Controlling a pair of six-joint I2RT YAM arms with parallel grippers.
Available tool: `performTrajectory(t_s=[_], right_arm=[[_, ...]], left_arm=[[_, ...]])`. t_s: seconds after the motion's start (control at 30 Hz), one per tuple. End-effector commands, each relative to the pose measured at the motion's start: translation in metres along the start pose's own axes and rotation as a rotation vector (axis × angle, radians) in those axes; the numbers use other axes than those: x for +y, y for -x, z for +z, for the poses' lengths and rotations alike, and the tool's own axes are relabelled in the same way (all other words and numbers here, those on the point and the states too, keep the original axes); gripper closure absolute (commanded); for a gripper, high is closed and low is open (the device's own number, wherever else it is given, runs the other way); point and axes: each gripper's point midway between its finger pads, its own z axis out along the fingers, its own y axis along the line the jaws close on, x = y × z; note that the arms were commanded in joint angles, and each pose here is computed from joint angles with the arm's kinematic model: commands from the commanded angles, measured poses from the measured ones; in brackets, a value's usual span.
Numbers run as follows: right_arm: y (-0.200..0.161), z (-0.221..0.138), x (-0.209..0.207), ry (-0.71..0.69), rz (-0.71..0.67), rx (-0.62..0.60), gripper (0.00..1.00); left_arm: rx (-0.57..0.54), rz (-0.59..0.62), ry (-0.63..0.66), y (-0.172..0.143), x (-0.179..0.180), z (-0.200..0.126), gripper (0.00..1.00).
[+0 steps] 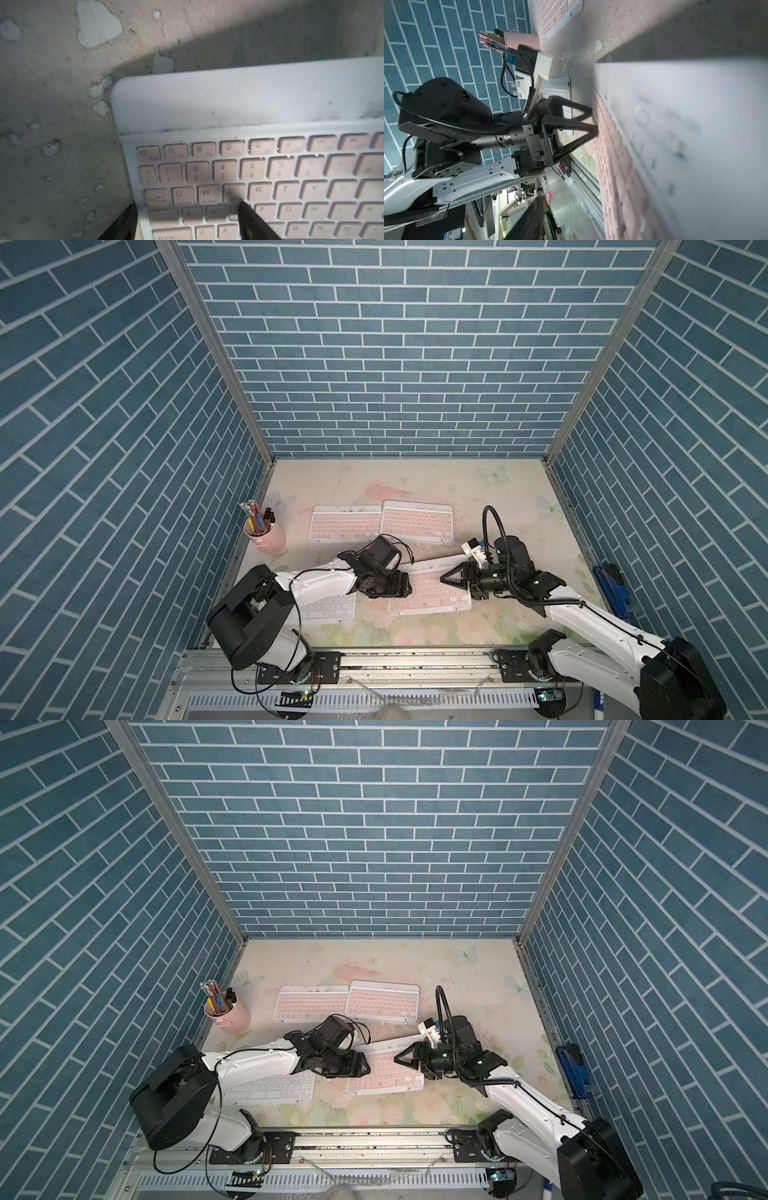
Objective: Stack the numeric keypads
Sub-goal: Pick up the numeric keypad from the center of the board, then place the numeric keypad at the numeric keypad.
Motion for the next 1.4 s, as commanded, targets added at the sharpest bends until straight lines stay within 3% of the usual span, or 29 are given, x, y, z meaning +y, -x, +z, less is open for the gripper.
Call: performTrajectory(t_s=[0.0, 0.07, 0.2, 0.23, 0.37, 0.7, 1.07, 1.37], right_arm=[[0.002, -0.008, 0.026, 0.039, -0.086, 0.007, 0.53], [0.002, -0.009, 0.02, 0.009, -0.084, 0.012, 0.65], [0.005, -0.01, 0.014, -0.018, -0.077, 0.011, 0.98], [0.007, -0.011, 0.014, -0.019, -0.082, 0.005, 1.0], [0.017, -0.014, 0.016, -0.03, -0.098, -0.018, 1.0], [0.076, -0.024, 0.072, 0.083, -0.207, -0.115, 1.0], [0.157, -0.014, 0.057, 0.089, -0.197, -0.167, 1.0], [0.185, -0.009, 0.054, 0.044, -0.256, -0.153, 1.0]], left_arm=[[0.023, 0.006, 0.032, -0.01, 0.008, 0.003, 0.23], [0.009, 0.006, 0.045, -0.006, 0.009, 0.0, 0.23], [-0.042, 0.007, 0.069, 0.008, 0.008, -0.016, 0.23], [-0.054, 0.007, 0.075, 0.011, 0.008, -0.02, 0.23], [-0.114, -0.024, 0.089, 0.026, 0.015, -0.045, 0.23], [-0.246, -0.071, 0.073, 0.063, 0.03, -0.102, 0.22], [-0.32, -0.09, 0.033, 0.083, 0.026, -0.122, 0.22], [-0.341, -0.092, 0.011, 0.09, 0.023, -0.124, 0.22]])
